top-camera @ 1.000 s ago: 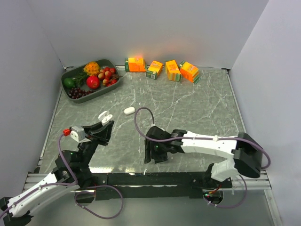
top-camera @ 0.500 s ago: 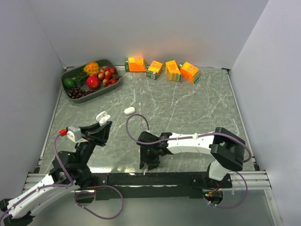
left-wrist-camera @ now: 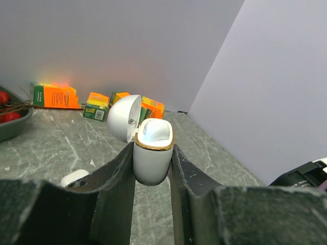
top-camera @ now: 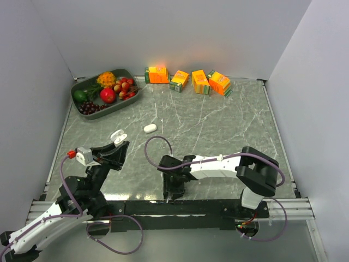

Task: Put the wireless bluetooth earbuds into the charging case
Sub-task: Pick up the earbud from the center of the board.

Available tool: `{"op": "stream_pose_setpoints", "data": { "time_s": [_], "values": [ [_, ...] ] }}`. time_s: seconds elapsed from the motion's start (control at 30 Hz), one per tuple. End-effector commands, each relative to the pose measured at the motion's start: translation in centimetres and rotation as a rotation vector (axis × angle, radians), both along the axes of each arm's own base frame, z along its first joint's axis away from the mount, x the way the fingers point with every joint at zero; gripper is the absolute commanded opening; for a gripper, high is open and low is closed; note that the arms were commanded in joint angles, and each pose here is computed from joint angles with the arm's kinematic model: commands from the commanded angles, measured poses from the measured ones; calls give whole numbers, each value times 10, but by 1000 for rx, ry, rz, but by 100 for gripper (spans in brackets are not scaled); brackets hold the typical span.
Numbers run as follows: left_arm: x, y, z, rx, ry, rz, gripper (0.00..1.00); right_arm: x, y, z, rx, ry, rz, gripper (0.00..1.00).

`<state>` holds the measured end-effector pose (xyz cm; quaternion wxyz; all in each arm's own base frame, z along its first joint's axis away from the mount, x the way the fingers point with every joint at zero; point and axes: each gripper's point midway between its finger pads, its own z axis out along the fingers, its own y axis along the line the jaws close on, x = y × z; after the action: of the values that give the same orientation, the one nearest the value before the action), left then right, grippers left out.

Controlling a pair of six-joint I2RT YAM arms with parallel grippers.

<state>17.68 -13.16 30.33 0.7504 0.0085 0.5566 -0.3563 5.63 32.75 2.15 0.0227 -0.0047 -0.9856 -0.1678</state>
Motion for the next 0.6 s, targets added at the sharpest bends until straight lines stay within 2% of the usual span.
{"op": "stream_pose_setpoints", "data": {
  "time_s": [0.0,0.17,0.43,0.57],
  "values": [
    [-4,-1,9,-27,-11,-22,1,-2,1,-5,-21,19,1,49],
    [-3,-1,7,-28,-10,-19,1,-3,0,-7,-28,23,5,46],
    [-3,-2,6,-28,-8,-23,1,-1,0,-9,-25,25,-1,33],
    [-3,-2,6,-30,-7,-26,1,2,0,-7,-25,13,-2,23]
  ]
}}
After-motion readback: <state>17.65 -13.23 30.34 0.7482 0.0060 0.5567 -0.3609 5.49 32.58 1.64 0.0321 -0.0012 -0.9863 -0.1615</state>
